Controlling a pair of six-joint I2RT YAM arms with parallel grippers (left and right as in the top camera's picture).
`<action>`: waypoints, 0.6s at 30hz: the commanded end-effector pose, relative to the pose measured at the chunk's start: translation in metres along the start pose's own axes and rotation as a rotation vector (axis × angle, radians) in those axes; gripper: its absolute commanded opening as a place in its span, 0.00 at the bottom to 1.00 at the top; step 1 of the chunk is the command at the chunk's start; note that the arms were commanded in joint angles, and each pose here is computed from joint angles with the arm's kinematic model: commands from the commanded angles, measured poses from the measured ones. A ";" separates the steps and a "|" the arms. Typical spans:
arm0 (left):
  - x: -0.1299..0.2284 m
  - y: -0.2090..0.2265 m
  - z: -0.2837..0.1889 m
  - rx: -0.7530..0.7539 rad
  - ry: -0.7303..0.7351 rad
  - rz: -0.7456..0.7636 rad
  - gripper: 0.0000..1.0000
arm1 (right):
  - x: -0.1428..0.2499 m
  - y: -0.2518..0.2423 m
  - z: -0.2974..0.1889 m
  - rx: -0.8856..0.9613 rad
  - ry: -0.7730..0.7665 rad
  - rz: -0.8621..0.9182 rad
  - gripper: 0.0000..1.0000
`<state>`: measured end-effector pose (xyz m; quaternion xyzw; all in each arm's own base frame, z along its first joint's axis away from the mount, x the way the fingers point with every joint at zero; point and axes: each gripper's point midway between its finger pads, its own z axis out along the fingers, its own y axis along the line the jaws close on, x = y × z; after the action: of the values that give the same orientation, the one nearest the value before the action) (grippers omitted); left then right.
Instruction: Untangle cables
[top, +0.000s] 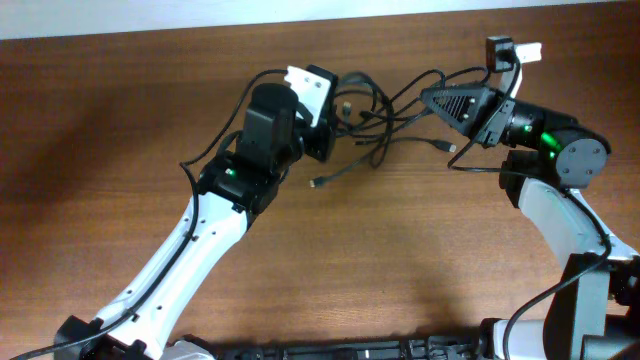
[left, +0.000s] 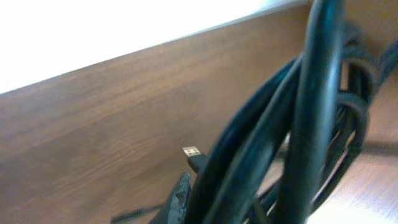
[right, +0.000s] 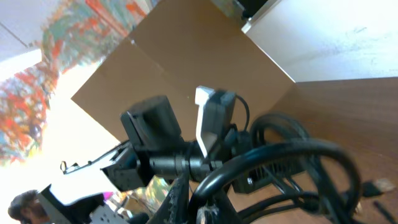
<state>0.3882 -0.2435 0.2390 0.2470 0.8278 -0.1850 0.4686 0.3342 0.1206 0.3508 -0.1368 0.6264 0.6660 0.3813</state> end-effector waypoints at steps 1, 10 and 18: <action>0.028 0.016 0.000 -0.051 0.124 0.422 0.00 | -0.042 0.013 -0.018 -0.002 -0.197 -0.022 0.04; 0.069 0.011 -0.008 0.035 0.285 0.587 0.00 | -0.103 -0.012 -0.099 0.114 -0.542 0.096 0.04; 0.001 0.013 0.001 -0.055 0.008 0.200 0.00 | -0.037 -0.035 -0.082 0.201 -0.142 0.187 0.81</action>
<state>0.3837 -0.2302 0.2156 0.4186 0.7827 -0.0607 0.4565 0.3770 0.0134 0.3407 0.0736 0.6352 0.6536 0.4049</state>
